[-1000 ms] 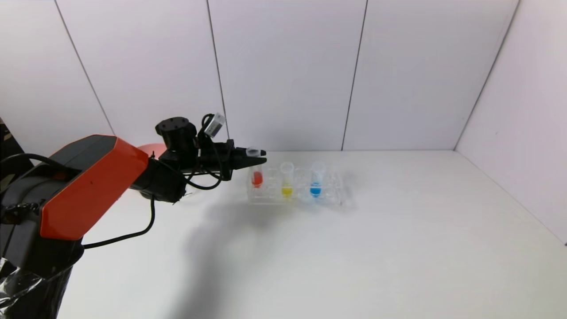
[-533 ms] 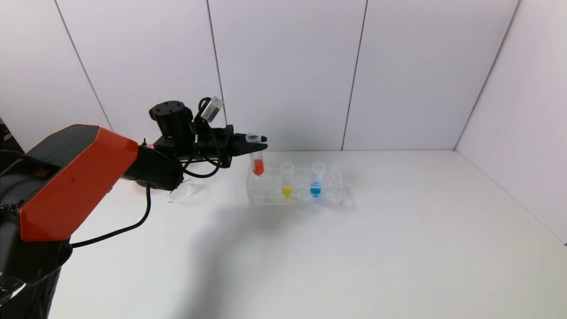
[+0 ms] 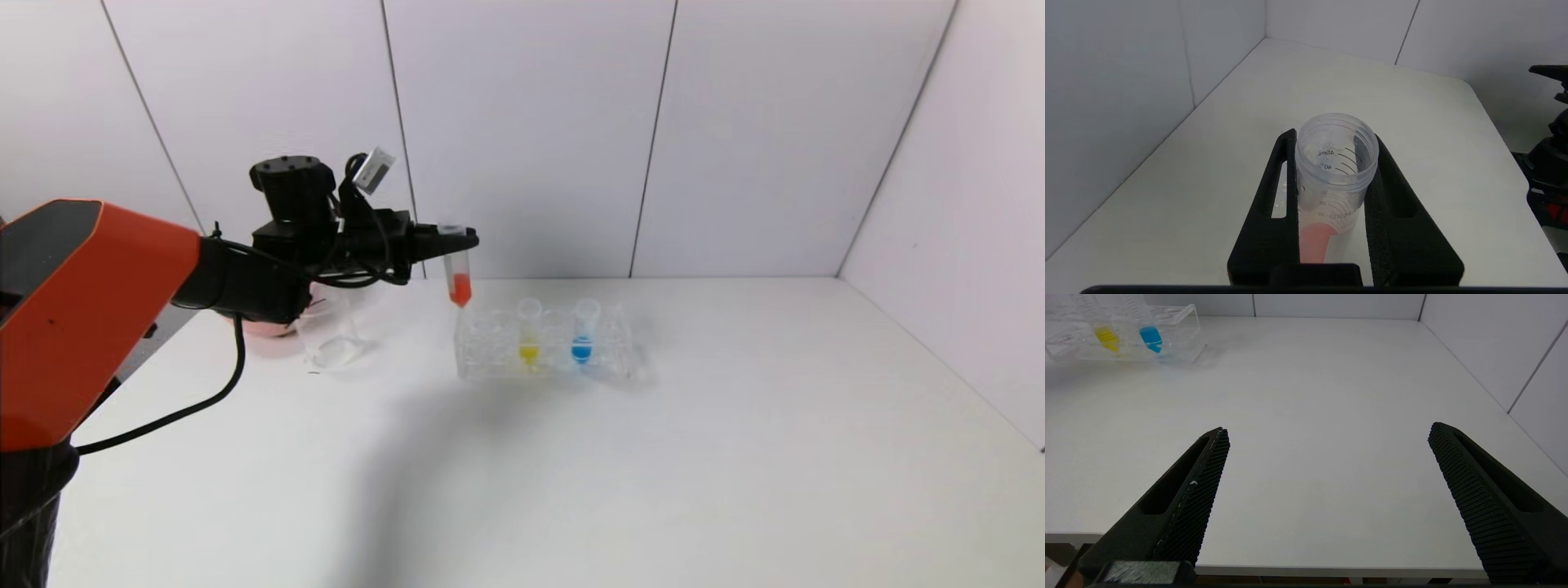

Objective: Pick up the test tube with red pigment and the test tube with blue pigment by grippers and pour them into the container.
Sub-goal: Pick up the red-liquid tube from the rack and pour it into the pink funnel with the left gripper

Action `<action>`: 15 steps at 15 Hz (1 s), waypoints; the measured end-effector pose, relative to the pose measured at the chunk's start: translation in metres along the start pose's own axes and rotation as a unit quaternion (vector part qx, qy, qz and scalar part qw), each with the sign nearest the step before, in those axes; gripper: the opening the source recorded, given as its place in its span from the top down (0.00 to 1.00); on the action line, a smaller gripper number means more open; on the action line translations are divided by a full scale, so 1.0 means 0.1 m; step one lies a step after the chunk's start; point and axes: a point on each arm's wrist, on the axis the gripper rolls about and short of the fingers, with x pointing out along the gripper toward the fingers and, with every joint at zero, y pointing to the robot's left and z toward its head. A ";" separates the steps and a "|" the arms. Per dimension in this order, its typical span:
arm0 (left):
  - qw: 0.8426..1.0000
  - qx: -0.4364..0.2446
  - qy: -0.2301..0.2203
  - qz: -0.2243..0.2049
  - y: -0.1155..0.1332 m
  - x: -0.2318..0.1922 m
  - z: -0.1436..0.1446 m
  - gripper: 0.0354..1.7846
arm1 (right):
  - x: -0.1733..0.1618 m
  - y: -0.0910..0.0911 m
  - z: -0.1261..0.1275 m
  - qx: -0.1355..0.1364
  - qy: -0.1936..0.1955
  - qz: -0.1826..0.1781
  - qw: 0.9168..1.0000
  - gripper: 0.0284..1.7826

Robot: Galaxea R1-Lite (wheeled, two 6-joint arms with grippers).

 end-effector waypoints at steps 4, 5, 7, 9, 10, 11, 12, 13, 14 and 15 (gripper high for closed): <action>0.995 -0.021 0.006 0.096 -0.08 -0.06 0.16 0.75 | 0.00 0.00 0.00 0.000 0.000 0.000 1.000 0.00; 0.993 -0.013 0.010 0.120 -0.09 -0.08 0.18 0.75 | 0.00 0.00 0.00 0.000 0.000 0.000 1.000 0.00; 0.983 0.011 0.032 0.178 -0.14 -0.10 0.20 0.75 | 0.00 0.00 0.00 0.000 0.000 0.000 1.000 0.00; 0.969 0.025 0.058 0.238 -0.20 -0.12 0.24 0.75 | 0.00 0.00 0.00 0.000 0.000 0.000 1.000 0.00; 0.962 0.028 0.060 0.264 -0.24 -0.14 0.29 0.75 | 0.00 0.00 0.00 0.000 0.000 0.000 1.000 0.00; 0.958 0.030 0.059 0.281 -0.29 -0.15 0.33 0.75 | 0.00 0.00 0.00 0.000 0.000 0.000 1.000 0.00; 0.952 0.027 0.056 0.298 -0.34 -0.17 0.38 0.75 | 0.00 0.00 0.00 0.000 0.000 0.000 1.000 0.00; 0.948 0.019 0.051 0.314 -0.40 -0.19 0.42 0.75 | 0.00 0.00 0.00 0.000 0.000 0.000 1.000 0.00; 0.943 0.007 0.042 0.330 -0.45 -0.21 0.47 0.75 | 0.00 0.00 0.00 0.000 0.000 0.000 1.000 0.00; 0.937 -0.007 0.032 0.347 -0.51 -0.23 0.52 0.75 | 0.00 0.00 0.00 0.000 0.000 0.000 1.000 0.00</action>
